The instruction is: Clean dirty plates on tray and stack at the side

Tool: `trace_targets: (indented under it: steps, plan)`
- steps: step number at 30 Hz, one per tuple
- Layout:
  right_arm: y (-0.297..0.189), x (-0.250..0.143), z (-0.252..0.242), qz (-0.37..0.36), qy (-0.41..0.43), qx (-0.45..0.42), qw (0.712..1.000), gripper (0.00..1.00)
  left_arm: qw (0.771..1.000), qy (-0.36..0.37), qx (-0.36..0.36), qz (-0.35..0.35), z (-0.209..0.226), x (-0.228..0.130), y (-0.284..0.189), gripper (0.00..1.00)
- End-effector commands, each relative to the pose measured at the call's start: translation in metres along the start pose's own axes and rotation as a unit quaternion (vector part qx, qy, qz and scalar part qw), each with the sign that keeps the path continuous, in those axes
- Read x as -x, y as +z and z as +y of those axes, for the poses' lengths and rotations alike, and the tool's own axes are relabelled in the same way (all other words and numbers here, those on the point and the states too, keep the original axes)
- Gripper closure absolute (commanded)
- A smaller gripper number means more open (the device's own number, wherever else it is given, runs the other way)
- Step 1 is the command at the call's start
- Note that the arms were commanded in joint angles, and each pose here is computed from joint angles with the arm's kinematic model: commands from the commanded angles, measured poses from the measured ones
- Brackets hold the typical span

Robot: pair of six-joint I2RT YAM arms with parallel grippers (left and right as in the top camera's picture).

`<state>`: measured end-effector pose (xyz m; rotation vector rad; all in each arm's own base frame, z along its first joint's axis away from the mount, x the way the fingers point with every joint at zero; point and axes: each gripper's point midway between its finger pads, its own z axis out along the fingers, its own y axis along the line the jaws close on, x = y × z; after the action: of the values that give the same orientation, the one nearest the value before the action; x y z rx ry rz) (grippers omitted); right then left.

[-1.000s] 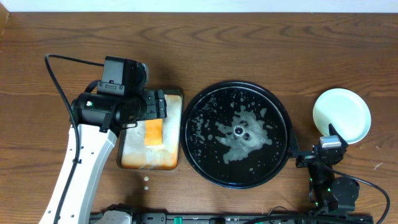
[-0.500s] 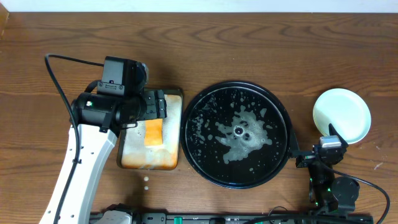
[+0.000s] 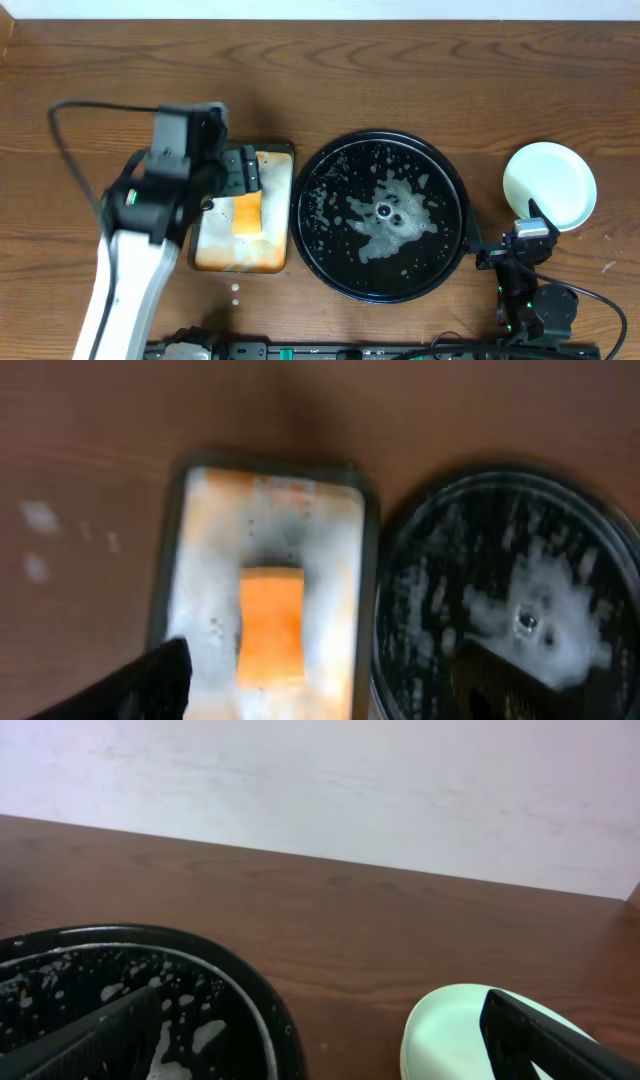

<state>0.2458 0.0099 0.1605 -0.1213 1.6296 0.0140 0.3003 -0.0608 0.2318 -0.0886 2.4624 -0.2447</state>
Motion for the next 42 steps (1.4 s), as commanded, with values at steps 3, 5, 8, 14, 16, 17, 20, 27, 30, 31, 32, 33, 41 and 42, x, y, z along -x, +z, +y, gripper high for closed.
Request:
trace_targets:
  steps: [3,5,8,14,16,17,20,27,30,31,32,33,41,42]
  plan:
    - [0.000,-0.001,-0.001,-0.001,-0.005,-0.001,1.000,0.01,0.989,-0.005,0.014,-0.150,0.023,0.011,-0.028,0.16]
    - [0.000,-0.001,-0.001,-0.001,-0.005,-0.001,1.000,0.01,0.978,-0.014,0.013,-0.207,0.032,0.010,-0.035,0.16]
    - [0.000,-0.001,-0.001,-0.001,-0.005,-0.001,1.000,0.01,0.958,-0.036,0.015,-0.283,0.048,0.002,-0.047,0.16]
    - [0.000,-0.001,-0.001,-0.001,-0.005,-0.001,1.000,0.01,0.928,-0.049,0.019,-0.369,0.065,-0.021,-0.060,0.16]
    - [0.000,-0.001,-0.001,-0.001,-0.005,-0.001,1.000,0.01,0.918,-0.059,0.021,-0.393,0.069,-0.028,-0.063,0.16]
    - [0.000,-0.001,-0.001,-0.001,-0.005,-0.001,1.000,0.01,0.913,-0.071,0.024,-0.401,0.072,-0.031,-0.063,0.16]
    - [0.000,-0.001,-0.001,-0.001,-0.005,-0.001,1.000,0.01,0.901,-0.093,0.026,-0.422,0.080,-0.042,-0.063,0.16]
    - [0.000,-0.001,-0.001,-0.001,-0.005,-0.001,1.000,0.01,0.898,-0.095,0.032,-0.429,0.088,-0.060,-0.037,0.16]
    - [0.000,-0.001,-0.001,-0.001,-0.005,-0.001,1.000,0.01,0.900,-0.097,0.038,-0.422,0.093,-0.067,-0.018,0.16]
    - [0.000,-0.001,-0.001,-0.001,-0.005,-0.001,1.000,0.01,0.903,-0.097,0.040,-0.416,0.095,-0.071,-0.010,0.16]
    - [0.000,-0.001,-0.001,-0.001,-0.005,-0.001,1.000,0.01,0.906,-0.098,0.042,-0.411,0.097,-0.075,-0.003,0.16]
    - [0.000,0.000,-0.001,-0.001,-0.005,-0.001,1.000,0.01,0.908,-0.098,0.043,-0.405,0.098,-0.079,0.004,0.16]
    - [0.000,-0.001,-0.001,-0.001,-0.005,-0.001,1.000,0.01,0.917,-0.098,0.035,-0.384,0.096,-0.091,0.024,0.16]
    - [0.000,-0.001,-0.001,-0.001,-0.005,-0.001,1.000,0.01,0.917,-0.098,0.035,-0.384,0.096,-0.091,0.024,0.16]
